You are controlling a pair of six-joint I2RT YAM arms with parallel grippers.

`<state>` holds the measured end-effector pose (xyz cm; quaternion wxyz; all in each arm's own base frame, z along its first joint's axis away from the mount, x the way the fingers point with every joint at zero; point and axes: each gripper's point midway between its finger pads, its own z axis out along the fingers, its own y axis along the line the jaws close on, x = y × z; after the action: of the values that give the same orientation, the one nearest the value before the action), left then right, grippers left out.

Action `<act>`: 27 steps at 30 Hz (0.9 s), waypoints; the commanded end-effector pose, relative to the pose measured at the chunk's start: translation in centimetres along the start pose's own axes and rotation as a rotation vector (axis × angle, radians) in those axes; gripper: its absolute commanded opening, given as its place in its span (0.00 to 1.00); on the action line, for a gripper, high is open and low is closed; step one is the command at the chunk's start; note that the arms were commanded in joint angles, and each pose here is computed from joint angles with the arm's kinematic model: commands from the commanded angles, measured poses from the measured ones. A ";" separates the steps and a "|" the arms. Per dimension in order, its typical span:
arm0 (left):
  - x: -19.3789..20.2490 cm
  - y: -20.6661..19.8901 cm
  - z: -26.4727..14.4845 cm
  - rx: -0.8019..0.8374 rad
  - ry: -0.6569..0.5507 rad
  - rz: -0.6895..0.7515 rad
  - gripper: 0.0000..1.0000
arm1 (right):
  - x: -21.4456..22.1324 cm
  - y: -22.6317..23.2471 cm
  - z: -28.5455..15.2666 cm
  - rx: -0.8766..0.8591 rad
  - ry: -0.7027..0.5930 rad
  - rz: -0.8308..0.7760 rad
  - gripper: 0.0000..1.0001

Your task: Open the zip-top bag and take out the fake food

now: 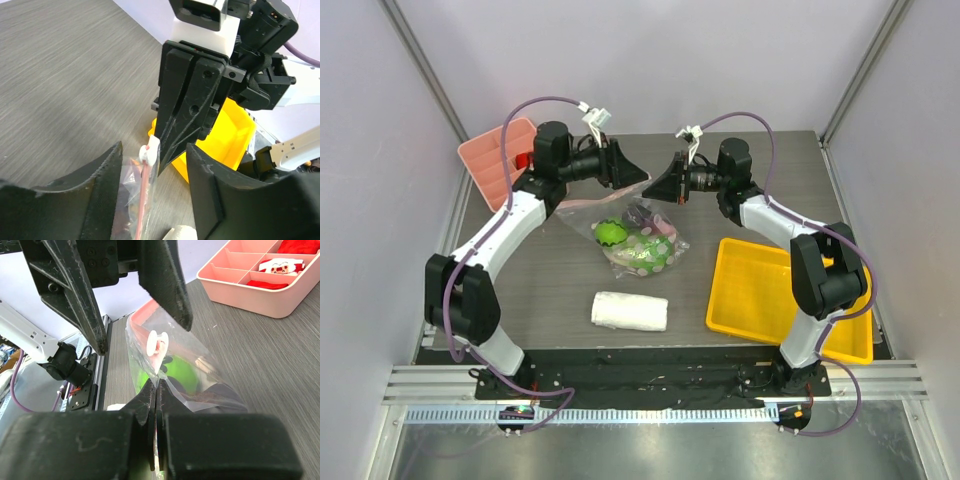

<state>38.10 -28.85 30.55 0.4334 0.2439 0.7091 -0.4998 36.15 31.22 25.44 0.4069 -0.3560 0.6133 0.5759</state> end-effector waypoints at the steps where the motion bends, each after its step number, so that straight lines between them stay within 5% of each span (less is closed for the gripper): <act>1: -0.6 -1.0 -0.1 0.057 -0.008 0.034 0.50 | -3.2 2.1 0.0 -0.026 -0.038 -0.116 0.01; 7: -0.2 -1.1 0.1 0.087 0.015 0.018 0.38 | -3.2 2.2 0.0 -0.026 -0.037 -0.118 0.01; 14: 0.4 -0.2 0.2 0.048 0.030 0.005 0.45 | -3.4 2.4 0.0 -0.029 -0.037 -0.124 0.01; 21: 0.0 -0.1 -0.1 0.034 0.011 0.012 0.19 | -3.3 2.0 0.0 -0.011 -0.034 -0.120 0.01; 23: -0.4 -0.1 -0.4 0.015 0.002 0.024 0.00 | -3.4 1.7 0.0 0.010 -0.036 -0.115 0.01; 27: -0.6 0.1 -1.3 -0.046 -0.020 0.070 0.00 | -4.2 -0.2 -0.2 0.132 -0.073 -0.085 0.01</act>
<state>38.12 -28.89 28.87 0.4124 0.2480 0.7187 -0.5019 36.76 31.17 25.01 0.4105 -0.3448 0.6284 0.5636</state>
